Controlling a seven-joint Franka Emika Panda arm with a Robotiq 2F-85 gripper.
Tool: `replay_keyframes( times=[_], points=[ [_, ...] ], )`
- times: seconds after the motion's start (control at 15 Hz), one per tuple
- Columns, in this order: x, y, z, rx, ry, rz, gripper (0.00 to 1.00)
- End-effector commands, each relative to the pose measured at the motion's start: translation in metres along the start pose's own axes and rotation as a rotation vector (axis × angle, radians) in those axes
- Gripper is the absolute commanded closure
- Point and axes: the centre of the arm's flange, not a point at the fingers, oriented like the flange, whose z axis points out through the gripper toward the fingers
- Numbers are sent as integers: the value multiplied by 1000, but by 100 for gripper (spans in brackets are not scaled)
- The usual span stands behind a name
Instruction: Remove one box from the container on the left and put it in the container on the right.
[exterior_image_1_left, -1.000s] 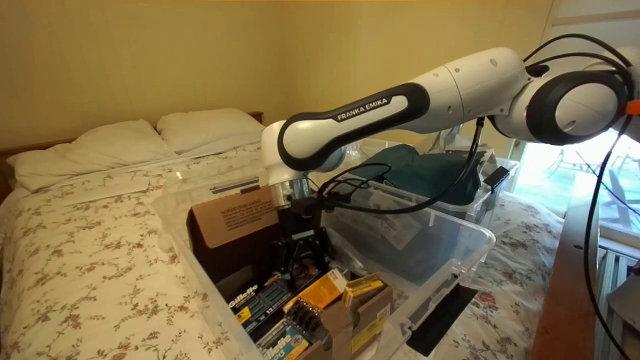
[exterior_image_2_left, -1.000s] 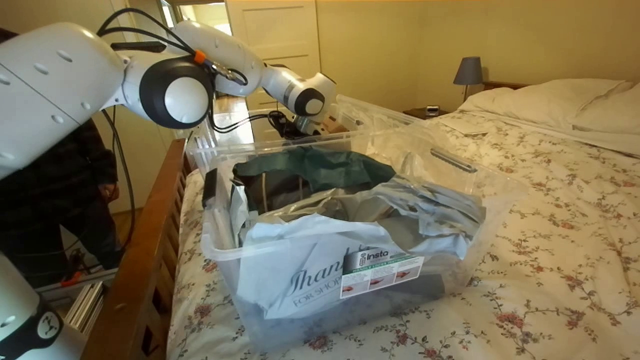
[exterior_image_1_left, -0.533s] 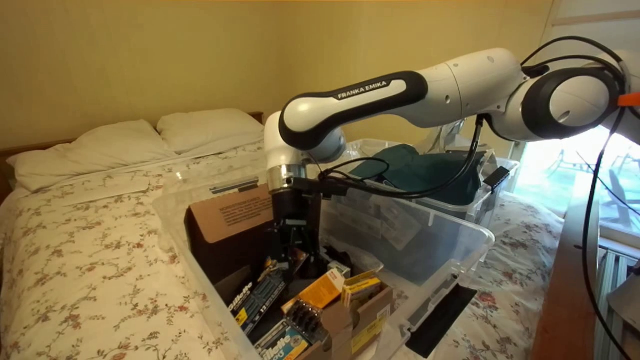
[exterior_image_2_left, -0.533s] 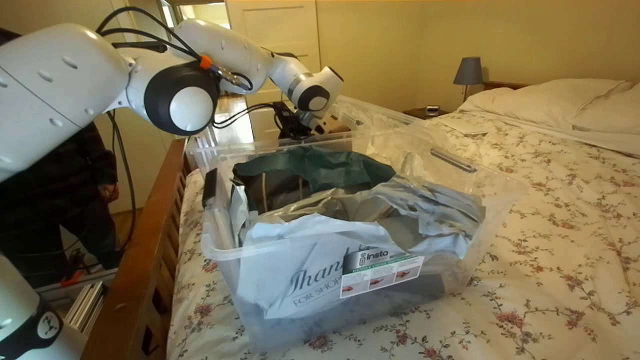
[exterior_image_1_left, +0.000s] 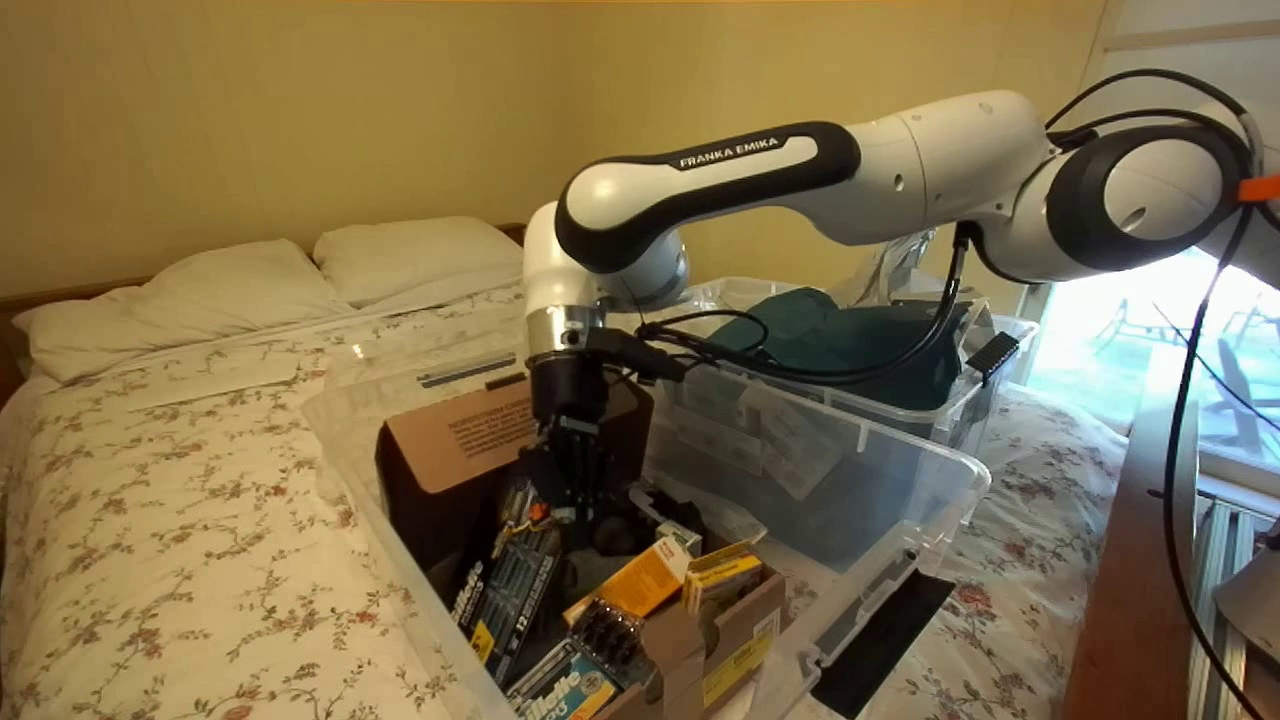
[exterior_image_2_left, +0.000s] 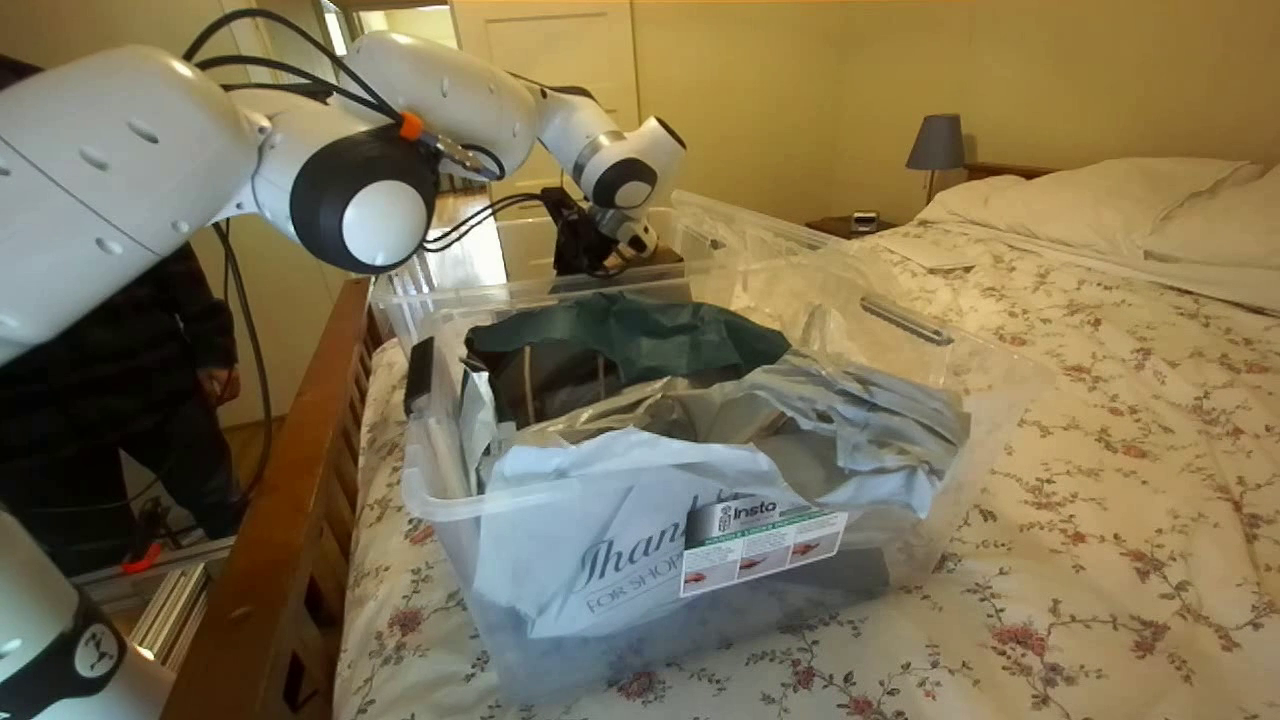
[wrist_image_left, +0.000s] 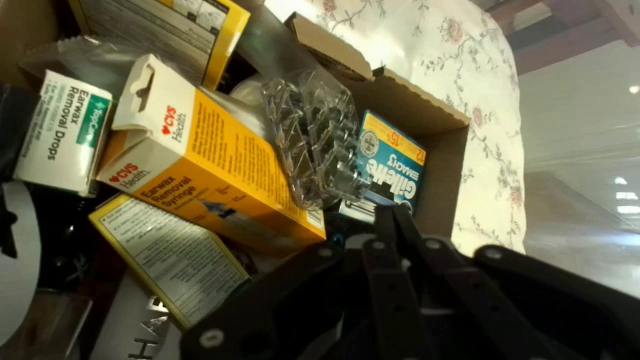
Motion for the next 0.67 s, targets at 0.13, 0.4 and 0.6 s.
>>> replay_keyframes(
  times=[0.13,0.4,0.6],
  points=[
    [-18,-39,-24,-112,103,-3,99],
    [-64,-97,-37,-220,242,67,99],
    [-109,-154,-55,-237,383,91,99]
  ],
)
